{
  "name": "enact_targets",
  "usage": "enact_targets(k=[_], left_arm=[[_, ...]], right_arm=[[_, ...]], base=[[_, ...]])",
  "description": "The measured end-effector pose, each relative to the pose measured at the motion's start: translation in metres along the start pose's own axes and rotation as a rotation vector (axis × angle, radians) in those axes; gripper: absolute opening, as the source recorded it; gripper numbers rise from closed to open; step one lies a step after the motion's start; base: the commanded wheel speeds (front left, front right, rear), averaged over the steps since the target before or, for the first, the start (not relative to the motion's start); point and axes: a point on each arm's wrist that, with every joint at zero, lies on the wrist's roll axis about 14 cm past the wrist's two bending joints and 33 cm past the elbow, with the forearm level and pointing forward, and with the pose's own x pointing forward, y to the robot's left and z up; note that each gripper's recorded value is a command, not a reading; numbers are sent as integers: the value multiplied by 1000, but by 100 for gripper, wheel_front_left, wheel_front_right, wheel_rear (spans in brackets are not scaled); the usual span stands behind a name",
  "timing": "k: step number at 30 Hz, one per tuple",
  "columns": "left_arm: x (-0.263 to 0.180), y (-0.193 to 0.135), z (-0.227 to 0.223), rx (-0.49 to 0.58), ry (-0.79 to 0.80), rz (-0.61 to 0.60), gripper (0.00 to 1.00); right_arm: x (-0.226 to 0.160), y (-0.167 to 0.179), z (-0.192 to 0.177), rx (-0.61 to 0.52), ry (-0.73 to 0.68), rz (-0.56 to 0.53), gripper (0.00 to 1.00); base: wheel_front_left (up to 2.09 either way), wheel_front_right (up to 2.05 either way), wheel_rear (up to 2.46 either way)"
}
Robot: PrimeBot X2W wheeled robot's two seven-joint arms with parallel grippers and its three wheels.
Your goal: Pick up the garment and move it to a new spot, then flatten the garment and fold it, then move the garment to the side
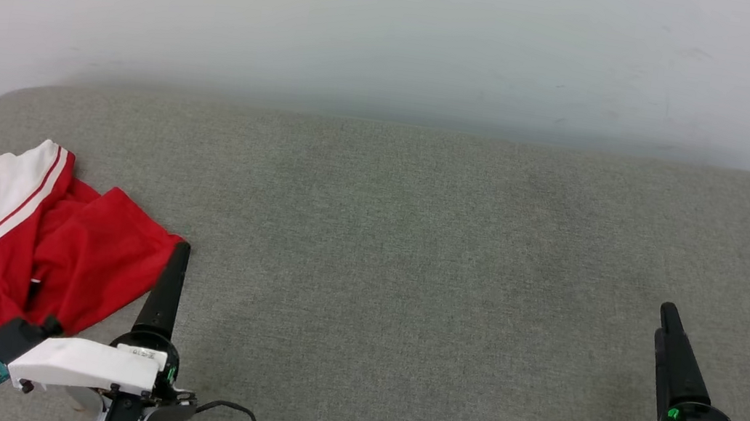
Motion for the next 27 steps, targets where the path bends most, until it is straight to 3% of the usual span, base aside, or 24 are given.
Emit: enact_targets(k=[16,27], left_arm=[[1,-12,-13,344,29,-52,100],[1,-15,-16,591,41,-81,100]], right_arm=[[-1,18,-5,-429,12,65,100],[-2,27,-6,-657,18,97,100]], base=[[0,0,0],[0,0,0]])
